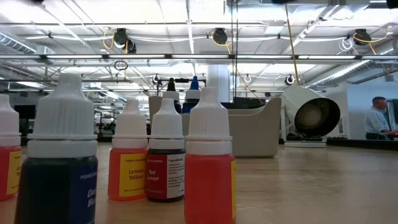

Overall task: Pick & Place food coloring
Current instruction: Put the small black food coloring into the gray bin

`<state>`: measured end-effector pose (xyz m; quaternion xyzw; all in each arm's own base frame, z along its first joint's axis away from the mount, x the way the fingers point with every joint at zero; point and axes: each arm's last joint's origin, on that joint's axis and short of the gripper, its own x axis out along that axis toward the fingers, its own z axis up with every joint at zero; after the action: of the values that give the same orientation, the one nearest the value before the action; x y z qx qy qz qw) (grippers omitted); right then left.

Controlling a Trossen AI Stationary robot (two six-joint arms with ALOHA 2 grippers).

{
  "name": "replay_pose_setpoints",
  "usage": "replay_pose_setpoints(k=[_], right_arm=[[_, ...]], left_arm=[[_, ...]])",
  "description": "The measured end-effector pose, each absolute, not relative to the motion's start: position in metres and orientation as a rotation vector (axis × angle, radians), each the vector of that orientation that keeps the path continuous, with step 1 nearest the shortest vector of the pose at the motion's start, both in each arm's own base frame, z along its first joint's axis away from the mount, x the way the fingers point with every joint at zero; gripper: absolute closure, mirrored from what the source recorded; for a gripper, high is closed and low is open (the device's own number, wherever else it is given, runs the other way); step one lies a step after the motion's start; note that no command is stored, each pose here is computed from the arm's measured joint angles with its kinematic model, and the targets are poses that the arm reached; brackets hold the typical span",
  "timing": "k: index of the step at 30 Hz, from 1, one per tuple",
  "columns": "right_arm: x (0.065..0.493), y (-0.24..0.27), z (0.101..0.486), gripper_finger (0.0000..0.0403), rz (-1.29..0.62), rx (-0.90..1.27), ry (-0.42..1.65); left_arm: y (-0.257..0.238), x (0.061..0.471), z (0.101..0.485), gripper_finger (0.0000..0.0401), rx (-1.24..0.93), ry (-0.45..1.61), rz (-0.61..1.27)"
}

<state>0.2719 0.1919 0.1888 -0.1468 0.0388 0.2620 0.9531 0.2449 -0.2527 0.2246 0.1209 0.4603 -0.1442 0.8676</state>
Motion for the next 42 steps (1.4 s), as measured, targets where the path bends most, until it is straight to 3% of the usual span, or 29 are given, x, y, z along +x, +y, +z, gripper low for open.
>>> replay_pose_setpoints(k=[9, 18, 25, 29, 36, 42], right_arm=[[0.224, 0.157, 0.233, 0.0403, 0.526, -0.251, 0.016], [0.188, 0.131, 0.213, 0.0403, 0.512, -0.147, -0.119], [0.170, 0.119, 0.215, 0.0403, 0.497, -0.136, -0.225], [0.163, 0.114, 0.212, 0.0403, 0.497, -0.128, -0.224], [0.156, 0.109, 0.209, 0.0403, 0.497, -0.107, -0.227], [0.155, 0.109, 0.210, 0.0403, 0.505, -0.095, -0.241]], left_arm=[[-0.219, 0.304, 0.292, 0.0334, 0.437, 0.719, -0.225], [-0.129, 0.370, 0.309, 0.0336, 0.390, 0.591, -0.174], [-0.066, 0.413, 0.285, 0.0336, 0.283, 0.583, -0.081], [-0.041, 0.438, 0.255, 0.0336, 0.168, 0.695, -0.037], [-0.033, 0.457, 0.226, 0.0328, 0.053, 0.836, 0.099], [-0.035, 0.462, 0.218, 0.0330, -0.035, 0.809, 0.156]])
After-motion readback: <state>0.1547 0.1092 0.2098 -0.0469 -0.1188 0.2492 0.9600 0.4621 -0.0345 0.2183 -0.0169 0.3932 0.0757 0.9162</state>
